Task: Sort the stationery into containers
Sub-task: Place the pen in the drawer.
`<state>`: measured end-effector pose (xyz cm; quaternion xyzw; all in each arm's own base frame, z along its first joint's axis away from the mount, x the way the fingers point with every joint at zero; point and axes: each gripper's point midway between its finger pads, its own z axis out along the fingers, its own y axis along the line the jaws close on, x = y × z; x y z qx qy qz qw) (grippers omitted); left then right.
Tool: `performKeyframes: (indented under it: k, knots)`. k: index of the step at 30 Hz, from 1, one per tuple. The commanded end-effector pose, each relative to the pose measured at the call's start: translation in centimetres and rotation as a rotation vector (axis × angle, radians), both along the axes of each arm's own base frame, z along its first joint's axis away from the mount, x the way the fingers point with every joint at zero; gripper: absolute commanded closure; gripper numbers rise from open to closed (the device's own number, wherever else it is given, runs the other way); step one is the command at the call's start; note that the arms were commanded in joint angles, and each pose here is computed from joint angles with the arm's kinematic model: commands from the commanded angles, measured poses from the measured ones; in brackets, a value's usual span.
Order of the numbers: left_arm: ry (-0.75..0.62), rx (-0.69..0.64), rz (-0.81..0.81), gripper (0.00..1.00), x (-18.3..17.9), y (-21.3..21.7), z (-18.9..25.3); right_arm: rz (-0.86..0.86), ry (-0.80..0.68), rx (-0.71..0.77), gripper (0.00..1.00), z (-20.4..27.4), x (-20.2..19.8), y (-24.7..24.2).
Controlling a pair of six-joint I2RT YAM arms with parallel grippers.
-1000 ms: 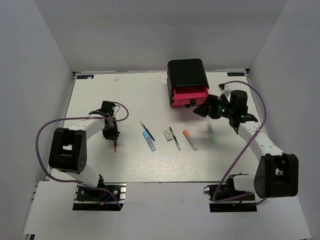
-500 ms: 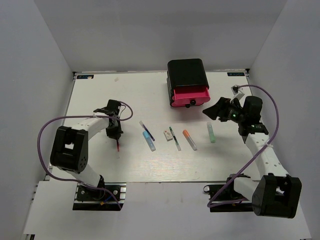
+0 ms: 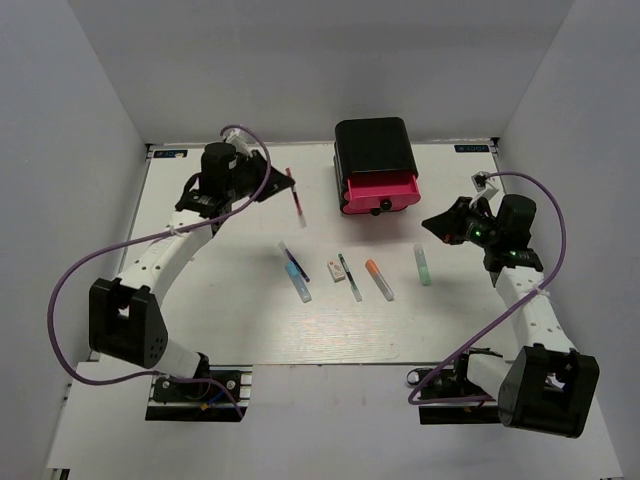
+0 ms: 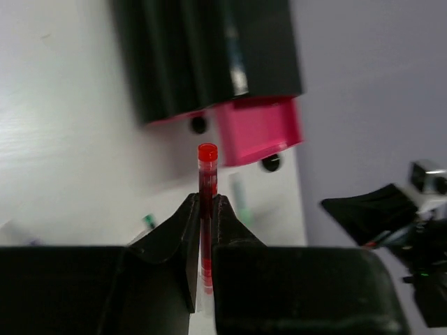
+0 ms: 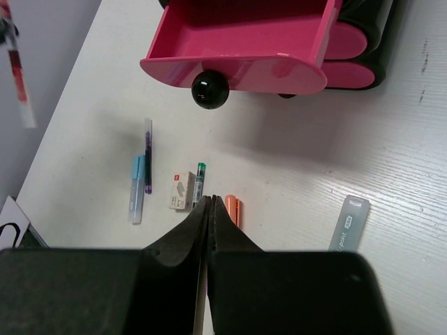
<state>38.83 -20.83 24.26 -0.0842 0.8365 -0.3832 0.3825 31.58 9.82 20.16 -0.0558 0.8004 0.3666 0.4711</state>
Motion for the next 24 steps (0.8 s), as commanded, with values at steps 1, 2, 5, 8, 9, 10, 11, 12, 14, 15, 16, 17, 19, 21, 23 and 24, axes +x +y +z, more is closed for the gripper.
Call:
performKeyframes:
  k: [1, 2, 5, 8, 9, 10, 11, 12, 14, 15, 16, 17, 19, 21, 23, 24]
  knots:
    - [-0.146, -0.301, -0.05, 1.0, 1.8, -4.6, 7.8, 0.014, -0.049, -0.008, 1.0, 0.4, 0.0, -0.2]
    - [-0.175, -0.331, -0.024, 1.0, 2.4, -4.9, 8.6, 0.008, -0.053, -0.008, 1.0, 0.5, 0.1, -0.4]
    - [-0.281, -0.431, 0.007, 1.0, 3.7, -7.0, 11.0, 0.001, -0.058, -0.008, 1.0, 0.6, 0.1, -0.6]
    - [-0.353, -0.496, 0.032, 1.0, 4.1, -9.6, 12.2, -0.001, -0.058, -0.004, 1.0, 0.5, 0.1, -0.8]
    - [-0.371, -0.508, 0.043, 1.0, 4.3, -10.2, 12.3, -0.004, -0.057, -0.002, 1.0, 0.5, 0.1, -0.8]
    - [-0.413, -0.534, 0.083, 1.0, 4.8, -10.3, 13.0, -0.005, -0.062, -0.002, 1.0, 0.6, 0.1, -0.9]
    - [-0.426, -0.546, 0.096, 1.0, 4.9, -10.8, 13.3, -0.007, -0.059, -0.001, 1.0, 0.5, 0.1, -1.0]
    - [-0.419, -0.55, 0.095, 1.0, 5.0, -12.3, 12.5, -0.01, -0.063, 0.001, 1.0, 0.7, 0.1, -1.1]
    - [-0.471, -0.58, 0.139, 1.0, 5.6, -13.0, 12.7, -0.014, -0.063, 0.004, 1.0, 0.7, 0.1, -1.3]
    - [-0.495, -0.593, 0.147, 1.0, 5.7, -13.5, 12.9, -0.017, -0.067, 0.005, 1.0, 0.8, 0.1, -1.3]
    - [-0.508, -0.613, 0.16, 1.0, 6.0, -14.5, 12.5, -0.018, -0.067, 0.006, 1.0, 0.8, 0.1, -1.4]
    - [-0.523, -0.598, 0.17, 1.0, 6.3, -15.1, 12.2, -0.026, -0.071, 0.006, 1.0, 0.8, 0.1, -1.6]
    - [-0.535, -0.576, 0.196, 1.0, 6.8, -16.4, 12.4, -0.028, -0.075, 0.007, 1.0, 1.0, 0.1, -1.7]
    - [-0.554, -0.535, 0.208, 1.0, 7.6, -17.7, 11.7, -0.034, -0.074, 0.012, 1.0, 1.0, 0.1, -2.0]
    - [-0.559, -0.503, 0.231, 1.0, 7.8, -18.7, 10.9, -0.032, -0.075, 0.021, 1.0, 1.1, 0.0, -2.0]
    - [-0.579, -0.488, 0.244, 1.0, 8.2, -18.6, 11.2, -0.034, -0.075, 0.021, 1.0, 1.0, 0.0, -2.1]
